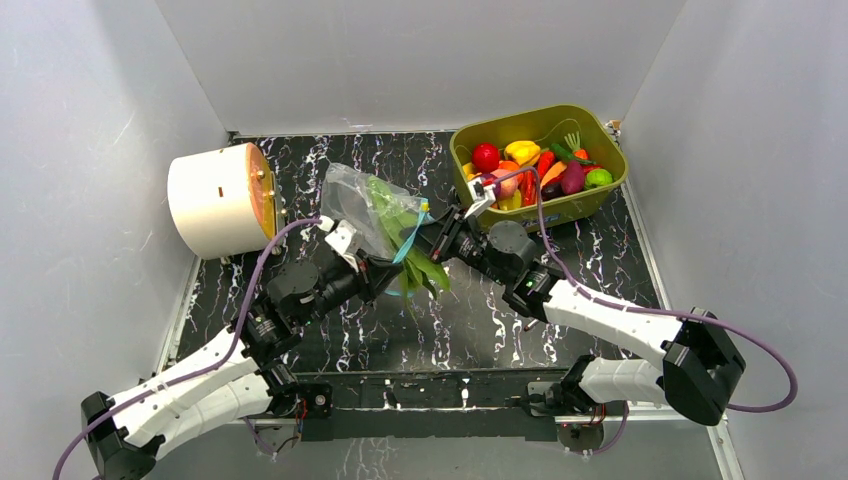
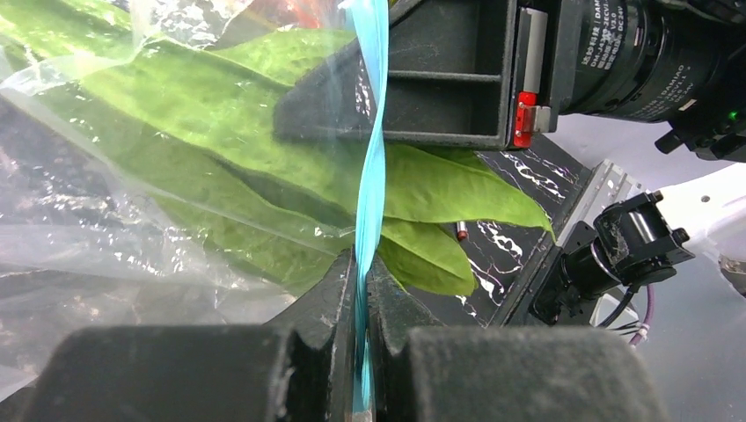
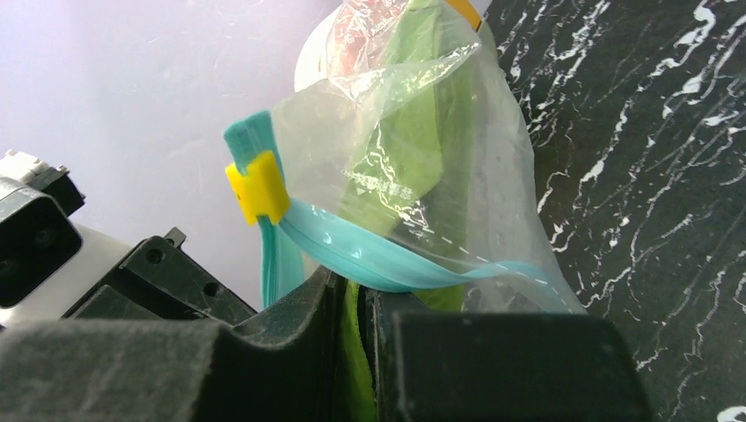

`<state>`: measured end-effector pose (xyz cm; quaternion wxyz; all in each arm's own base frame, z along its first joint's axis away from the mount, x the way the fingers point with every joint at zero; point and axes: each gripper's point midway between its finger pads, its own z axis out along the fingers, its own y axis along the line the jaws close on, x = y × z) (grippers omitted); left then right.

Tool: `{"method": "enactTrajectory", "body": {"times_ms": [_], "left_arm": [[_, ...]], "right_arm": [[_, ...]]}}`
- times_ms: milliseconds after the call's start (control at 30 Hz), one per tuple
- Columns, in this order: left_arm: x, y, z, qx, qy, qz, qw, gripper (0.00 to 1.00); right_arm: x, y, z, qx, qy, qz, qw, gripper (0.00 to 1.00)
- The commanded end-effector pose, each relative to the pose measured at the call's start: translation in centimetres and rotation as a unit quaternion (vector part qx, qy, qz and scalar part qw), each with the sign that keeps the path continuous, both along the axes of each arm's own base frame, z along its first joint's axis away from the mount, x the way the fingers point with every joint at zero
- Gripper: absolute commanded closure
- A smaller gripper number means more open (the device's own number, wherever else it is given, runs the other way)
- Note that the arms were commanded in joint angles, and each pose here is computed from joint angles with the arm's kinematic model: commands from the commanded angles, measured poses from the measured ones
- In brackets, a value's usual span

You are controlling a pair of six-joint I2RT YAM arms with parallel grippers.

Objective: Place the food in the zip-top bag and seal the zipper
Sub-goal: Place the fake vegetable in the zipper food storage bag.

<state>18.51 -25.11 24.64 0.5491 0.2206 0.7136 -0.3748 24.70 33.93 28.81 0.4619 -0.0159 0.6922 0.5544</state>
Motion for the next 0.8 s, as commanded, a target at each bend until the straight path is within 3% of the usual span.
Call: {"method": "enactTrajectory", "body": {"times_ms": [0, 167, 233, 300, 433, 500, 667, 767], "left_arm": [[-0.5, -0.9, 3.2, -0.027, -0.025, -0.027, 0.999, 1.00], [-1.5, -2.4, 5.5, -0.070, -0.011, -0.067, 0.995, 1.00], [-1.8, -2.4, 3.9, -0.067, 0.024, -0.066, 0.995, 1.00], [-1.7, -1.6, 1.7, -0.050, 0.056, -0.043, 0.996, 1.00], [-1.9, -1.5, 3.3, -0.095, 0.065, -0.034, 0.993, 1.00], [-1.8, -2.7, 5.7, -0.115, 0.062, -0.056, 0.990, 1.00], [0.2, -2.9, 4.6, -0.073, 0.009, -0.033, 0.997, 1.00], [1.6, -2.4, 5.4, -0.055, -0.036, -0.003, 0.998, 1.00]], "right_arm": [[-0.9, 0.4, 4.7, 0.071, -0.074, 0.002, 0.995, 1.00], [0.5, -1.2, 6.0, 0.094, -0.074, -0.058, 0.991, 1.00], [1.4, -2.9, 7.0, 0.110, -0.077, -0.108, 0.985, 1.00], [1.1, -3.4, 7.8, 0.137, -0.088, -0.110, 0.981, 1.00], [1.1, -3.2, 6.6, 0.127, -0.081, -0.107, 0.983, 1.00], [1.7, -3.2, 4.3, 0.096, -0.050, -0.128, 0.986, 1.00], [0.8, -1.6, 5.0, 0.113, -0.044, -0.089, 0.989, 1.00], [0.3, 0.5, 4.5, 0.064, -0.036, -0.052, 0.996, 1.00]]}}
